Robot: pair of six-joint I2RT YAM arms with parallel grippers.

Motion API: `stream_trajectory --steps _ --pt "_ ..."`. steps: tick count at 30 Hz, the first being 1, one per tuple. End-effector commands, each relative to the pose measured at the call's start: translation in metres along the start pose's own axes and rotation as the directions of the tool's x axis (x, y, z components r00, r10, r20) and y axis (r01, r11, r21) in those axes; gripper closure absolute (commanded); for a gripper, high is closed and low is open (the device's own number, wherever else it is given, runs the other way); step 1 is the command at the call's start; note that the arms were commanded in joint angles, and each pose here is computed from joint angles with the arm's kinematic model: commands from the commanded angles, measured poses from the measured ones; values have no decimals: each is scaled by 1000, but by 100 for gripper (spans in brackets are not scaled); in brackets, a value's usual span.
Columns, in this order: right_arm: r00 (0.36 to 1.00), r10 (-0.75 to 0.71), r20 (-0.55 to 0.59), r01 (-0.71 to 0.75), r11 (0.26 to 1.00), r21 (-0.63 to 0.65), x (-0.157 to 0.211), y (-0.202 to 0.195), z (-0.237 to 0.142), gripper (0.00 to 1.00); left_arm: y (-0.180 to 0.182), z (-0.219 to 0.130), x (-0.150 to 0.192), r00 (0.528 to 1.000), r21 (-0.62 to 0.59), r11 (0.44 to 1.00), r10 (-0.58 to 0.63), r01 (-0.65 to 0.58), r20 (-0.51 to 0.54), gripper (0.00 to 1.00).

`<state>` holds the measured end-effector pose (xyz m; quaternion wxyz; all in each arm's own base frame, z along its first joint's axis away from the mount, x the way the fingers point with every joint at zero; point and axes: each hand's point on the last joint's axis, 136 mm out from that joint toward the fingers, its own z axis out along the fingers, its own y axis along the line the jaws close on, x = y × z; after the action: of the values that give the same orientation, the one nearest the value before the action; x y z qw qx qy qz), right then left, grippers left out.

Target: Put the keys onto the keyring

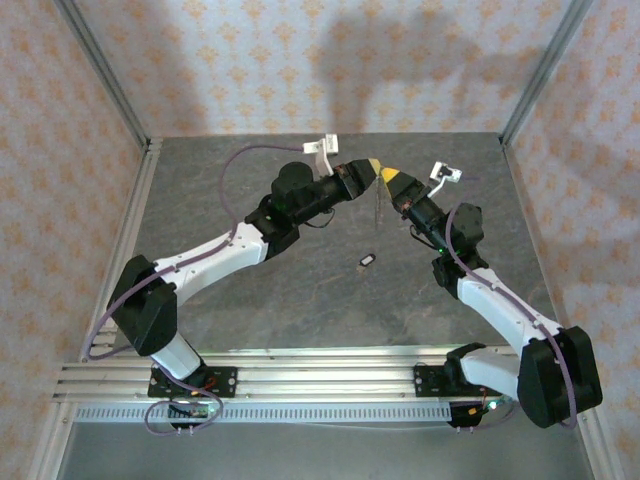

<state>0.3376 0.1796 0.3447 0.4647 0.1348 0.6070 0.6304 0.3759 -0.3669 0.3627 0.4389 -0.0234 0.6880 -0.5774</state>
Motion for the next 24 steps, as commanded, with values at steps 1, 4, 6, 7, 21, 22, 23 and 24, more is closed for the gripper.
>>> stream_trajectory --steps 1,4,6,7,21,22,23,24 --pt "999 -27 23 28 996 -79 -4 23 -3 100 -19 5 1 1000 63 998 5 -5 -4 71" --pt "999 -27 23 29 996 -79 -4 23 -3 100 -15 5 3 1000 52 999 4 -3 -2 70" --pt "999 -27 24 29 997 -77 -4 23 -3 100 -15 4 4 1000 50 999 3 -3 -2 70" --pt "999 -27 23 28 997 -76 -4 23 -3 100 -13 5 5 1000 47 999 2 -1 -4 70" --pt "999 -35 24 37 997 -63 -3 20 -5 100 -10 -2 0 999 23 1000 20 -21 31 51" --pt "999 -36 22 37 997 -65 -3 21 -5 100 -11 -2 -1 999 25 999 18 -19 33 51" --pt "999 -36 23 37 997 -65 -3 21 -5 100 -11 -1 0 999 28 999 16 -17 32 53" --pt "999 -35 22 37 997 -64 -3 21 -5 100 -12 -1 -1 999 32 999 17 -18 33 56"
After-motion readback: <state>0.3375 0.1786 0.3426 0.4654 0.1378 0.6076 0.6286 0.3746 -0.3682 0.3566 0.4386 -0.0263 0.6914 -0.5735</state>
